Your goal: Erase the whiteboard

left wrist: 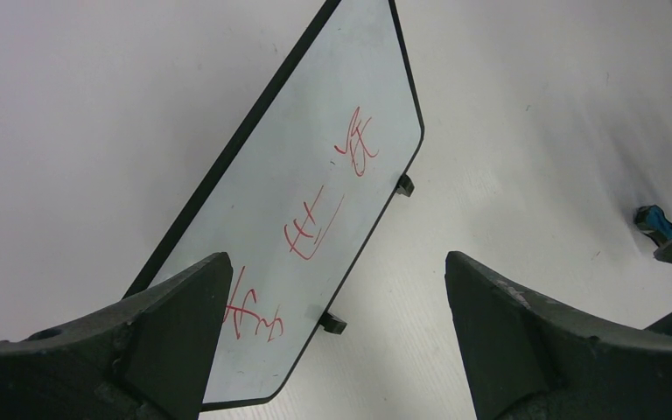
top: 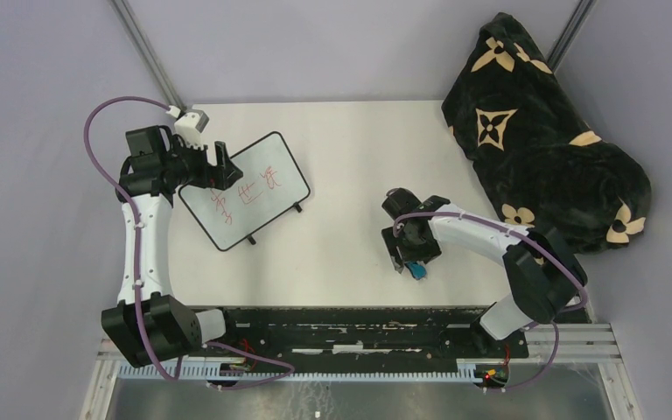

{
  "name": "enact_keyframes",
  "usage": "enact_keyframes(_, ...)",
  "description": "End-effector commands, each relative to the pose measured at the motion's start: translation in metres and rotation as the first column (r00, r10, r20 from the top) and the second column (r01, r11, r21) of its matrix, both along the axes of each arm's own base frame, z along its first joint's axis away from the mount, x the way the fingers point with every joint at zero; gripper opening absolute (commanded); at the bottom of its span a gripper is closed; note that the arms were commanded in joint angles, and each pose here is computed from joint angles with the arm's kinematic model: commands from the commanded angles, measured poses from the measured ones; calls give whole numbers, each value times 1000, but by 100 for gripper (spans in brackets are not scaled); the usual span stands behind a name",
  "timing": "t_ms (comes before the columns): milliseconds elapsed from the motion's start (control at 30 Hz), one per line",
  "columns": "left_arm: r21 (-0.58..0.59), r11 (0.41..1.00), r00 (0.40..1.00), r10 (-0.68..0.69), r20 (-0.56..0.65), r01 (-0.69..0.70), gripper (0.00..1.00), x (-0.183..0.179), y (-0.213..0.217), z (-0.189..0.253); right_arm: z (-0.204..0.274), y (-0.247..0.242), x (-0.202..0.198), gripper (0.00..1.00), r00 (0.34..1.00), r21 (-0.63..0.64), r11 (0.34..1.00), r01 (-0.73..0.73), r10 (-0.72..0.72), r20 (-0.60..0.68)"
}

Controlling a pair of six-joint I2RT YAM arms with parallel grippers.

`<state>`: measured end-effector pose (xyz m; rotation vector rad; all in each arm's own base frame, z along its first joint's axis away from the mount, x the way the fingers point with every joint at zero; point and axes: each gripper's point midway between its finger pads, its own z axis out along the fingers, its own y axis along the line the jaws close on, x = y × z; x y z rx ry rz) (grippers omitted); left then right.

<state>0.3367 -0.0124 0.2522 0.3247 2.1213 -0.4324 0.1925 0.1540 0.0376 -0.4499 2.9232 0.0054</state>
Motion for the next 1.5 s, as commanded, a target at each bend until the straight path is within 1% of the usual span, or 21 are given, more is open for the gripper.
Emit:
enact_keyframes(0, 12, 999, 998, -32, 59, 31, 97, -5, -6, 15, -7, 8, 16, 76, 999, 16, 1000, 2, -2, 44)
enact_keyframes(167, 19, 1000, 998, -24, 52, 23, 97, -9, -5, 14, -10, 6, 16, 67, 999, 11, 1000, 0, -1, 41)
enact_keyframes(500, 23, 1000, 999, -10, 42, 9, 97, -10, -3, 12, -12, -2, 10, 62, 998, 3, 999, 36, -37, 46)
enact_keyframes(700, 7, 1000, 999, -10, 32, 9, 96, -9, -4, 11, -7, -2, 11, 50, 997, 11, 999, 44, -44, 60)
enact_keyframes(900, 6, 1000, 1000, -8, 26, 8, 95, -9, -4, 9, 0, -4, 12, 45, 996, 6, 999, 48, -48, 76)
enact_keyframes(933, 5, 1000, 1000, -8, 23, 7, 95, -9, -4, 8, 2, -5, 13, 43, 996, 5, 999, 48, -48, 80)
enact_keyframes(1000, 3, 1000, 1000, -7, 18, 7, 94, -9, -4, 6, 3, -5, 14, 35, 995, 3, 999, 47, -47, 85)
enact_keyframes(1033, 4, 1000, 1000, -8, 17, 8, 94, -8, -4, 5, 3, -4, 14, 25, 996, 5, 999, 45, -46, 82)
enact_keyframes(1067, 4, 1000, 1000, -9, 13, 9, 94, -8, -4, 3, 2, -4, 14, 10, 996, 3, 999, 43, -43, 76)
enact_keyframes(1100, 6, 1000, 1000, -9, 9, 9, 93, -8, -3, 2, 4, -3, 15, 2, 996, 2, 999, 44, -44, 74)
enact_keyframes(1133, 8, 1000, 1000, -8, 7, 8, 93, -8, -3, 1, 5, -1, 16, 1, 997, 5, 999, 42, -42, 71)
enact_keyframes(1367, 16, 1000, 1000, -6, 11, 6, 93, -5, -1, 3, 7, 1, 21, 1, 995, 8, 999, 37, -38, 90)
enact_keyframes(1400, 15, 1000, 1000, -6, 12, 5, 93, -5, -1, 3, 7, 1, 21, 3, 995, 9, 999, 39, -39, 92)
enact_keyframes(1433, 15, 1000, 1000, -7, 14, 7, 93, -5, -1, 4, 7, 1, 22, 13, 995, 8, 999, 43, -43, 91)
enact_keyframes(1467, 14, 1000, 1000, -7, 14, 7, 93, -4, -2, 4, 6, 1, 22, 31, 995, 6, 999, 42, -43, 89)
